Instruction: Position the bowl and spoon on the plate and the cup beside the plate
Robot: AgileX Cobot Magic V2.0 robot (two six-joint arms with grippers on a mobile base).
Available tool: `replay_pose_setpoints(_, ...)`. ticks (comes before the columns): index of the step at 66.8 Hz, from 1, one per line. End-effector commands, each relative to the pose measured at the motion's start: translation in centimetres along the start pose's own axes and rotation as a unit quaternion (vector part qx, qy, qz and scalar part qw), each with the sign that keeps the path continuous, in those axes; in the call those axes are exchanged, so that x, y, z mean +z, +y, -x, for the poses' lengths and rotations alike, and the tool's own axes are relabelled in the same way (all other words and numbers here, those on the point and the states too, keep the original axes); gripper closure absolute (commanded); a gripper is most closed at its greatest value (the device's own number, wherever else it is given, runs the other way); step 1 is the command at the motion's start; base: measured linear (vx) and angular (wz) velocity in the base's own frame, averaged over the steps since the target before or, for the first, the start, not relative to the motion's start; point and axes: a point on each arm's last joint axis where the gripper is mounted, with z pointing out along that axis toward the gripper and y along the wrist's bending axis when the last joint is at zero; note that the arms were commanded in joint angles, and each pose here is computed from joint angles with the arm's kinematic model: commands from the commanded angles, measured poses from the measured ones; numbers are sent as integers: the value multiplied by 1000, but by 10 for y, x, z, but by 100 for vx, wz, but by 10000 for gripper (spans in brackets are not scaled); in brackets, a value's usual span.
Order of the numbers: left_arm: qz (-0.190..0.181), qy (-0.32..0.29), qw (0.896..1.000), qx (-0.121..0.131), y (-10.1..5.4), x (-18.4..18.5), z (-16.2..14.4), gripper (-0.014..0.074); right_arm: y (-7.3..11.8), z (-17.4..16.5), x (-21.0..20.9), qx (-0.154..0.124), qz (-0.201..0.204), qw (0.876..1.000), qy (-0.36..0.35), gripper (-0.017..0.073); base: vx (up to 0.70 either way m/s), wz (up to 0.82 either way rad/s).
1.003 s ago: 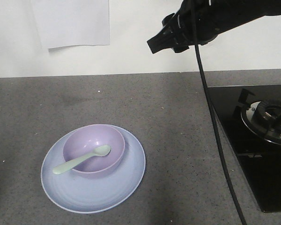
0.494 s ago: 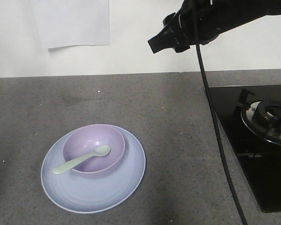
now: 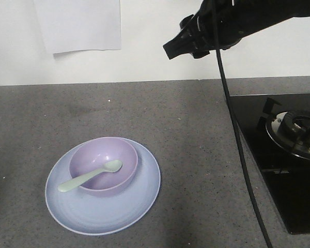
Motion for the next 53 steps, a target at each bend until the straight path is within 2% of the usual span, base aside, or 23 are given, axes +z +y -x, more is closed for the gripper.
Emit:
replay_pose_setpoints(1, -9, -41, 999, -7, 1, -19, 6, 285, -7, 13, -27, -3, -13, 998, -62, 214, 0, 0)
replay_pose_setpoints(11, -7, -42, 999, -6, 2, -19, 6, 496, -7, 13, -27, -3, -13, 998, -62, 214, 0, 0)
replay_pose_setpoints(18, -3, -45, 999, -3, 2, -19, 6, 603, -7, 13, -27, -3, -13, 998, -62, 214, 0, 0)
replay_pose_setpoints(29, 3, -57, 998, 1, 4, -23, 8, 601, -7, 13, -27, -3, -13, 998, -62, 214, 0, 0)
replay_pose_setpoints(38, -10, -88, 996, -5, 3, -42, 14, 601, -7, 12, -27, -6, -13, 998, -59, 214, 0, 0)
replay_pose_setpoints(43, -32, -111, 993, 1, 0, -59, 18, 601, -7, 12, -27, -7, -14, 998, -58, 214, 0, 0)
replay_pose_setpoints(49, -86, -142, 986, 14, -8, -84, 21, 601, -7, 12, -28, -7, -15, 998, -58, 214, 0, 0)
replay_pose_setpoints(53, -141, -165, 975, 42, -17, -102, 22, 601, -8, 12, -28, -9, -15, 998, -57, 214, 0, 0)
